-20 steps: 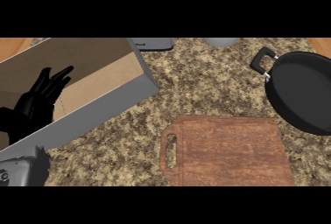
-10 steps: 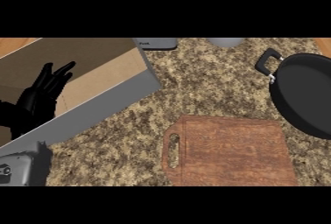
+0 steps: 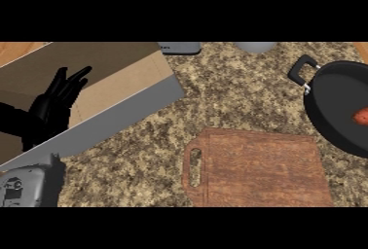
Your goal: Pick the sweet potato from the cutting board and place it in the pot
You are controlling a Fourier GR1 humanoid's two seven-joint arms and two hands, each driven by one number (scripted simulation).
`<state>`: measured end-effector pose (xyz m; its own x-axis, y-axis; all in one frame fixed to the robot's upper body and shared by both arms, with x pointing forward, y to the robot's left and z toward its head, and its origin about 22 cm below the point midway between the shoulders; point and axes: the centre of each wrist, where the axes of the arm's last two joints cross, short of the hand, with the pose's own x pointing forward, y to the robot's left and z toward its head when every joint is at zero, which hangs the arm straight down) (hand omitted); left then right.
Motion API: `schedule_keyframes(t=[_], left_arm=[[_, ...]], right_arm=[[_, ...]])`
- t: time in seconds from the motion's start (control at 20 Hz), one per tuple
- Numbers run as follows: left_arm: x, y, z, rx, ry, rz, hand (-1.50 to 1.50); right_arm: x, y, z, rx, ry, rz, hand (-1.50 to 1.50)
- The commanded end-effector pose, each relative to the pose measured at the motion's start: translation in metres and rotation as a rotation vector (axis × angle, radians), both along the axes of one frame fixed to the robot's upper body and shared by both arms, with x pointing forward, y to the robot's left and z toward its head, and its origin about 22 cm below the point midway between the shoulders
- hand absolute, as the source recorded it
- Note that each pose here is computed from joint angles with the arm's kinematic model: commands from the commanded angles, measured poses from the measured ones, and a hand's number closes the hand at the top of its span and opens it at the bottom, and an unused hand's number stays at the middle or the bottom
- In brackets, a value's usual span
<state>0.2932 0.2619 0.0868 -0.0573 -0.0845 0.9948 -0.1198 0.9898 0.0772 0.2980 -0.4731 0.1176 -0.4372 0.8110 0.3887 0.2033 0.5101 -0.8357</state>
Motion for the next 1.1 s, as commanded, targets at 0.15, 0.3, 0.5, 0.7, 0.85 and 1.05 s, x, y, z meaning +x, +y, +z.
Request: schedule_keyframes(t=[0.15, 0.3, 0.5, 0.7, 0.85, 1.05], left_arm=[[0.002, 0.002, 0.006, 0.005, 0.015, 0.008, 0.00], [-0.002, -0.013, -0.003, 0.009, -0.011, 0.006, 0.00], [0.000, 0.018, -0.017, -0.008, -0.002, 0.012, 0.00], [0.006, 0.012, 0.001, -0.011, -0.005, 0.006, 0.00], [-0.001, 0.019, -0.001, -0.008, -0.004, 0.019, 0.00], [-0.004, 0.004, 0.012, -0.001, -0.016, 0.006, 0.00]], right_arm=[[0.037, 0.011, -0.043, 0.038, 0.189, 0.000, 1.50], [0.049, 0.024, -0.057, 0.074, 0.300, 0.025, -1.50], [0.045, 0.021, -0.074, 0.170, 0.387, 0.155, -1.50], [0.059, 0.013, -0.048, 0.406, 0.372, 0.267, -1.50], [0.057, 0.010, -0.052, 0.564, 0.360, 0.281, -1.50], [0.041, -0.024, -0.033, 0.674, 0.347, 0.250, -1.50]])
